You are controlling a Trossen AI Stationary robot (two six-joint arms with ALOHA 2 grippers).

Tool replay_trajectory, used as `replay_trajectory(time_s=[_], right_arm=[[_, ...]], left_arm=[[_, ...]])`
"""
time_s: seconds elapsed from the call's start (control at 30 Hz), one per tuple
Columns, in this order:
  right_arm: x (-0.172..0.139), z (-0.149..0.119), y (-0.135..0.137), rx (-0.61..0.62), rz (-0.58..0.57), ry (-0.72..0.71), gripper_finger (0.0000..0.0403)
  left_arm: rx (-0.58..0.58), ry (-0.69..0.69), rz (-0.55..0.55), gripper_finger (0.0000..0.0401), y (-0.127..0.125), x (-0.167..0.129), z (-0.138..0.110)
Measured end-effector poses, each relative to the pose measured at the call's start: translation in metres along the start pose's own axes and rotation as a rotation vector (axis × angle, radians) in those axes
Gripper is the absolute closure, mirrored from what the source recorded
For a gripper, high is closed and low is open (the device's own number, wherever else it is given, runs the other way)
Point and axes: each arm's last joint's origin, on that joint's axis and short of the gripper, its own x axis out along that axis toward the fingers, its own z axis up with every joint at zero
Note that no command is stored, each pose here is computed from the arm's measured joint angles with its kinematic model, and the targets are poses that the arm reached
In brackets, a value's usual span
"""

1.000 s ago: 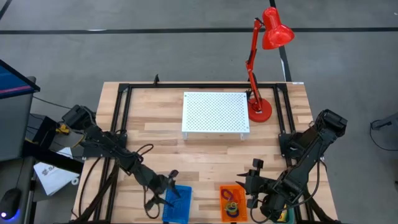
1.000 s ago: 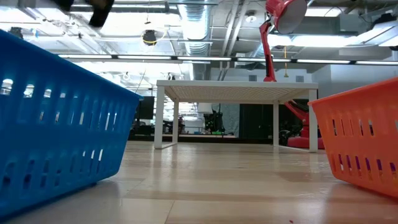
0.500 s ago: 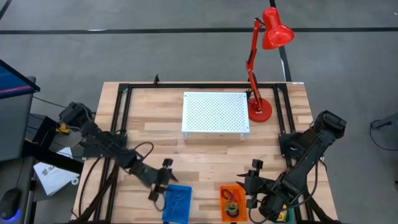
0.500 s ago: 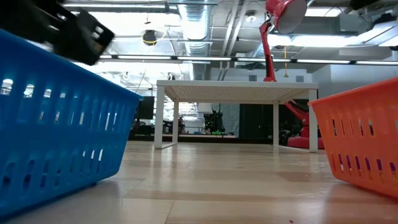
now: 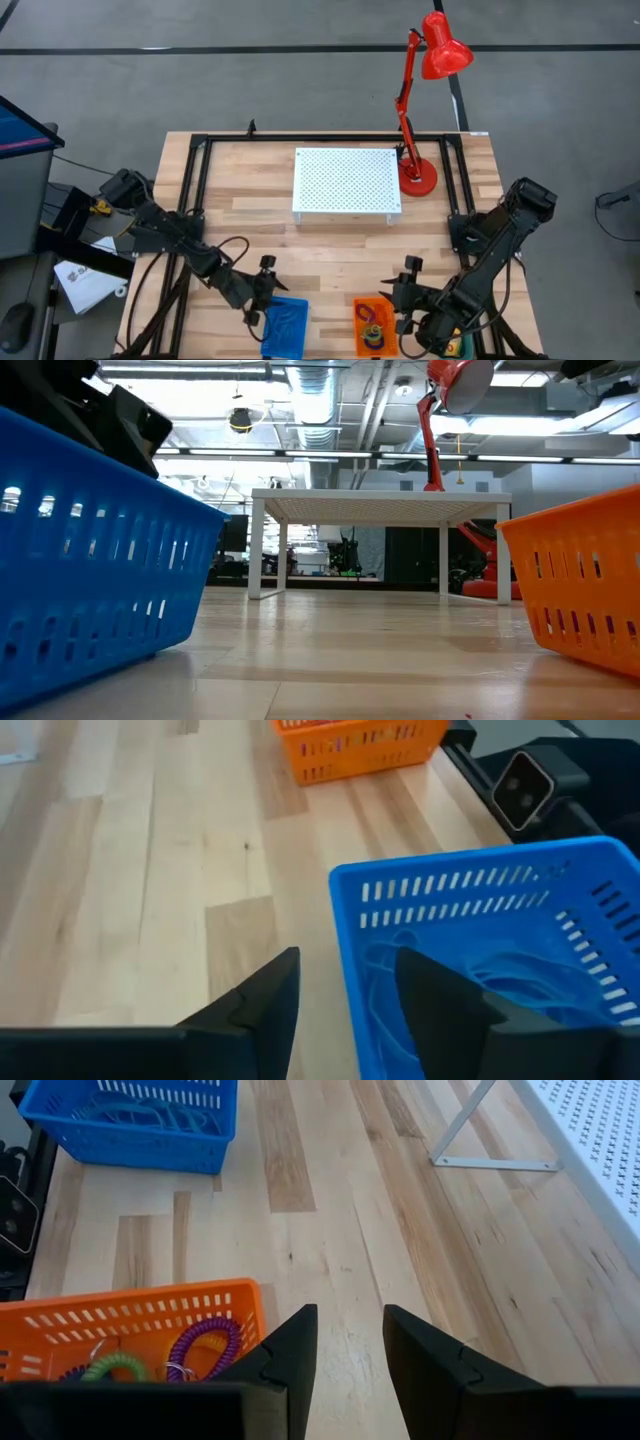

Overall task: Pick & Place Office Desk Supplies
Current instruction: Put the blue bin on the shelf

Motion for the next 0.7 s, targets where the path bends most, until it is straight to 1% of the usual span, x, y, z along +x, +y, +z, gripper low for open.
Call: replay_trajectory(time_s=[0.17,0.37,0.6,0.7], right_arm=[[0.0,0.0,0.0,0.0,0.0,0.0,0.029],[0.0,0.0,0.0,0.0,0.0,0.0,0.029],[0.0,0.0,0.0,-0.001,-0.001,0.0,0.029],[0.0,0.0,0.0,-0.003,-0.002,0.002,0.029]], left_arm=[[-0.019,0.013,-0.024,0.0244,0.006,0.003,0.001],[-0.044,0.02,-0.038,0.0244,0.006,0.004,0.001],[-0.05,0.06,-0.044,0.0244,0.008,0.023,-0.01],[-0.057,0.061,-0.034,0.0245,0.01,0.027,-0.008]])
